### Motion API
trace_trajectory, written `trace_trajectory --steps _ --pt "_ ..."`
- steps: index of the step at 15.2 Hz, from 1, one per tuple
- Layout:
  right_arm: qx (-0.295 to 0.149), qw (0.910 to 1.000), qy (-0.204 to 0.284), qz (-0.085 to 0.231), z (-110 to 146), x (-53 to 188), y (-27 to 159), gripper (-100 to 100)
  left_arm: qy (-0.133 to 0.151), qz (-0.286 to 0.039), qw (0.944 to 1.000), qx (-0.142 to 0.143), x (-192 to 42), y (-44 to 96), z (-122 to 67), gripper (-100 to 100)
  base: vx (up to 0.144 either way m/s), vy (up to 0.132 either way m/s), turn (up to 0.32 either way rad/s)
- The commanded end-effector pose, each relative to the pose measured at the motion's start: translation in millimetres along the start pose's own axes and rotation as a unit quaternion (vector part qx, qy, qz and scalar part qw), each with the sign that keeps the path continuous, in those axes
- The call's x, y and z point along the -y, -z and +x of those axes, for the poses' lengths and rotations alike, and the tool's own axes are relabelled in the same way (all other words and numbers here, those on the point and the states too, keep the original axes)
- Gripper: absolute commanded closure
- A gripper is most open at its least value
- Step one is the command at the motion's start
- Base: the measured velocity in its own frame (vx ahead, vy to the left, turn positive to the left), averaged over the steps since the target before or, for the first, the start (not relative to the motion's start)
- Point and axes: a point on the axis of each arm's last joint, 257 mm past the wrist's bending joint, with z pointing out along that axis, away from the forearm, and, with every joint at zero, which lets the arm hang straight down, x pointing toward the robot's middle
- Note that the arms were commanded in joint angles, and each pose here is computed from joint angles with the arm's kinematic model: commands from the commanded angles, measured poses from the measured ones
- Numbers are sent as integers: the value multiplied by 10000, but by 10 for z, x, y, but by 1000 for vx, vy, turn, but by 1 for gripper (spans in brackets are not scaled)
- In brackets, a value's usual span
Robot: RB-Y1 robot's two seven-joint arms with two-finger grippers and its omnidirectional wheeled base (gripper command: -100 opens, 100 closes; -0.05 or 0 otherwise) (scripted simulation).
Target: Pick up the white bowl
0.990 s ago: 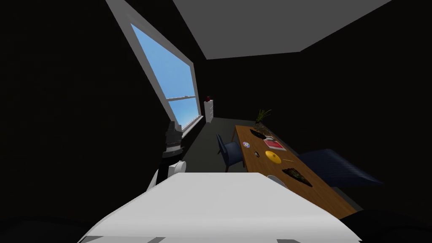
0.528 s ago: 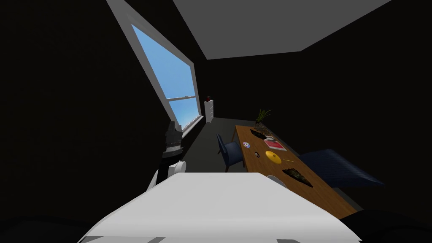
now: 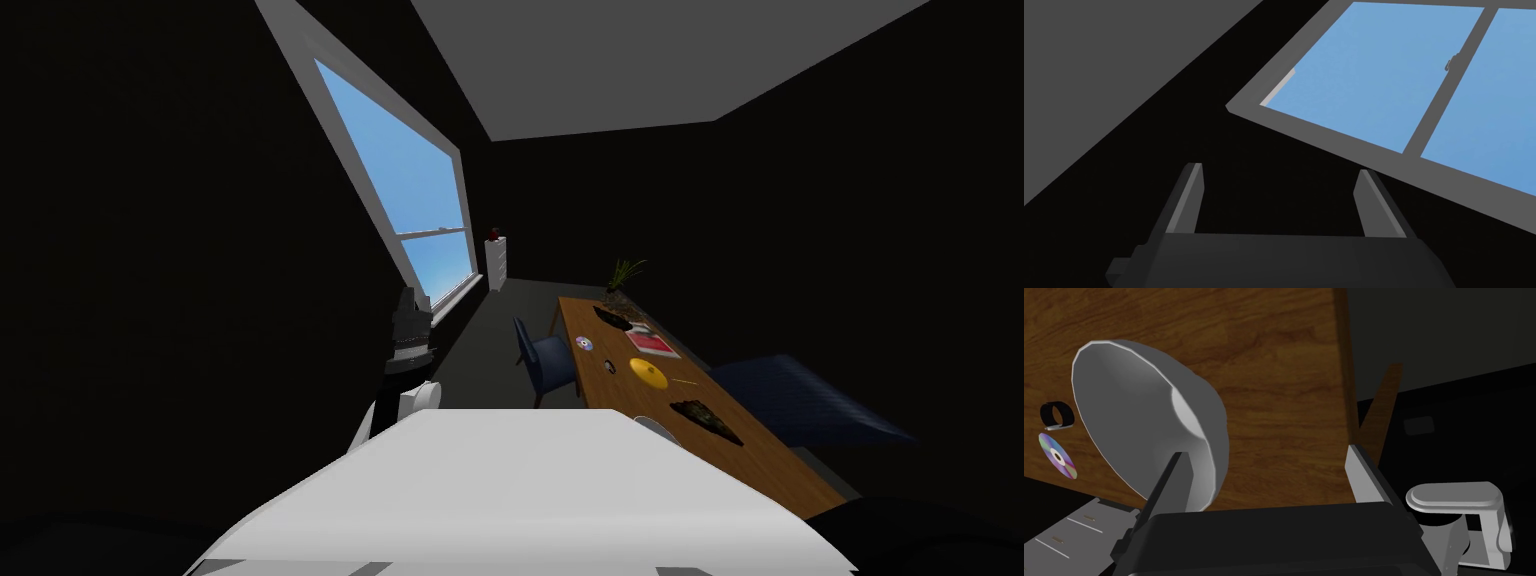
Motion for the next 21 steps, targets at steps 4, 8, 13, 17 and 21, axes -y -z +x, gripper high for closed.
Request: trace_trajectory --steps 4,8,13,17,21 --pt "0 10000 0 0 0 0 0 -100 0 0 10000 0 0 0 0 0 -2 -4 12" --pt "273 9991 -323 -82 -239 61 -68 -100 0 0 10000 0 0 0 0 0 -33 -66 159" --pt "444 9975 -527 -148 -391 81 -95 -100 0 0 10000 0 0 0 0 0 -32 -67 119" --pt "379 9969 -661 -174 -412 17 -252 -100 0 0 10000 0 0 0 0 0 -10 -14 95" --pt "382 9970 -655 -172 -417 17 -248 100 0 0 10000 0 0 0 0 0 -3 -4 24"
